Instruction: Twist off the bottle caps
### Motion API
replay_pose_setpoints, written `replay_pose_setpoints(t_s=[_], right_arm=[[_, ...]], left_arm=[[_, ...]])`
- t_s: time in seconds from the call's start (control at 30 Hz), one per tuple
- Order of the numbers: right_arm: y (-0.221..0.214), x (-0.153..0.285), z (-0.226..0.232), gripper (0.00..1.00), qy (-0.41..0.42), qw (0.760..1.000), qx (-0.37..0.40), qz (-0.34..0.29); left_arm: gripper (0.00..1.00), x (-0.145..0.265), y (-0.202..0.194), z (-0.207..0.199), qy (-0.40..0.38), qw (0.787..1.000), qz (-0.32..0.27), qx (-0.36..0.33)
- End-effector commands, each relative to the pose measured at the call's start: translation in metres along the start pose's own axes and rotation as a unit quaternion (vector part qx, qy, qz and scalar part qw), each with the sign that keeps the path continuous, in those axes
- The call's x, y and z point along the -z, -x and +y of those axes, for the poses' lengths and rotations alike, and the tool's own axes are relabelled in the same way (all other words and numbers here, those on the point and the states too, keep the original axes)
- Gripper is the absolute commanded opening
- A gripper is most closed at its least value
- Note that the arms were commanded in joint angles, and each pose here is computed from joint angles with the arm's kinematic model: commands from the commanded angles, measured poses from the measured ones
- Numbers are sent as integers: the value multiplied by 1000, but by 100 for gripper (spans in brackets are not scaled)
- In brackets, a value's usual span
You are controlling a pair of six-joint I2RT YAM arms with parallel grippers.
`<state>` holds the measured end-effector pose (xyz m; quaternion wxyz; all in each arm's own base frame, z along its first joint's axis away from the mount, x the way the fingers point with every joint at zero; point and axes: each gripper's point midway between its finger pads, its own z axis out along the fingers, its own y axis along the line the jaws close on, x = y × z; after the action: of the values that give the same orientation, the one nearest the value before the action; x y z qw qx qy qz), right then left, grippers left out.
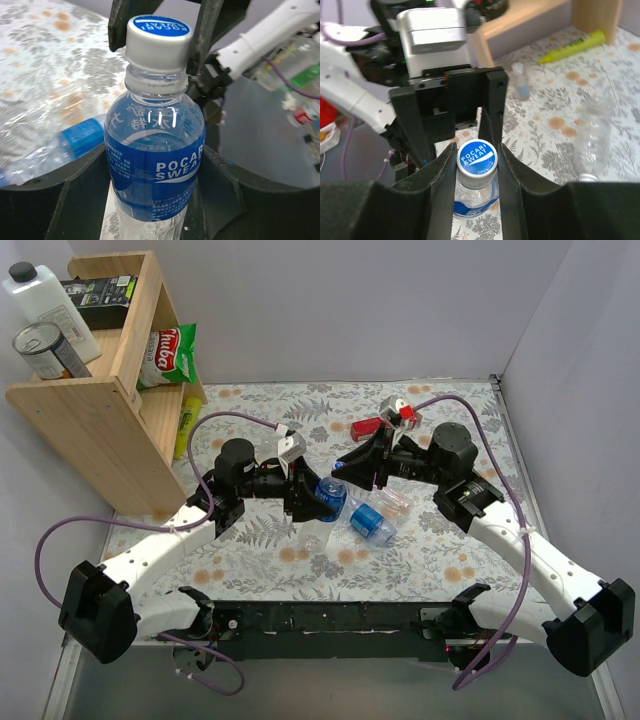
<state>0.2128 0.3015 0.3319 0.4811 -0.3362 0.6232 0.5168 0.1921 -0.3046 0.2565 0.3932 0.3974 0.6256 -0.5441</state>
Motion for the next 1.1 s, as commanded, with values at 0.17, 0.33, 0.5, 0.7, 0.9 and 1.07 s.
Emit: replay_pose_setpoints(t_s=[0.17,0.33,0.5,0.7,0.9,1.07], right_arm=[[23,20,11,43,19,996,75,-43],[34,25,-17,80,-73,994,37,-71],[29,32,-42,72,-142,986,21,-90],[1,43,-84,73,-257,965,-34,-42],[-38,44,-88,69,-279,959,-32,27],[-73,22,-64,69,-243,967,-25,64]], left_arm=[[3,5,17,-1,10,999,-22,-28],[4,10,19,41,131,991,-27,-33],[4,11,17,49,161,986,-25,-35],[3,24,7,95,290,957,-10,9],[3,41,-2,123,354,935,-8,34],[3,59,-5,148,389,919,-11,54]])
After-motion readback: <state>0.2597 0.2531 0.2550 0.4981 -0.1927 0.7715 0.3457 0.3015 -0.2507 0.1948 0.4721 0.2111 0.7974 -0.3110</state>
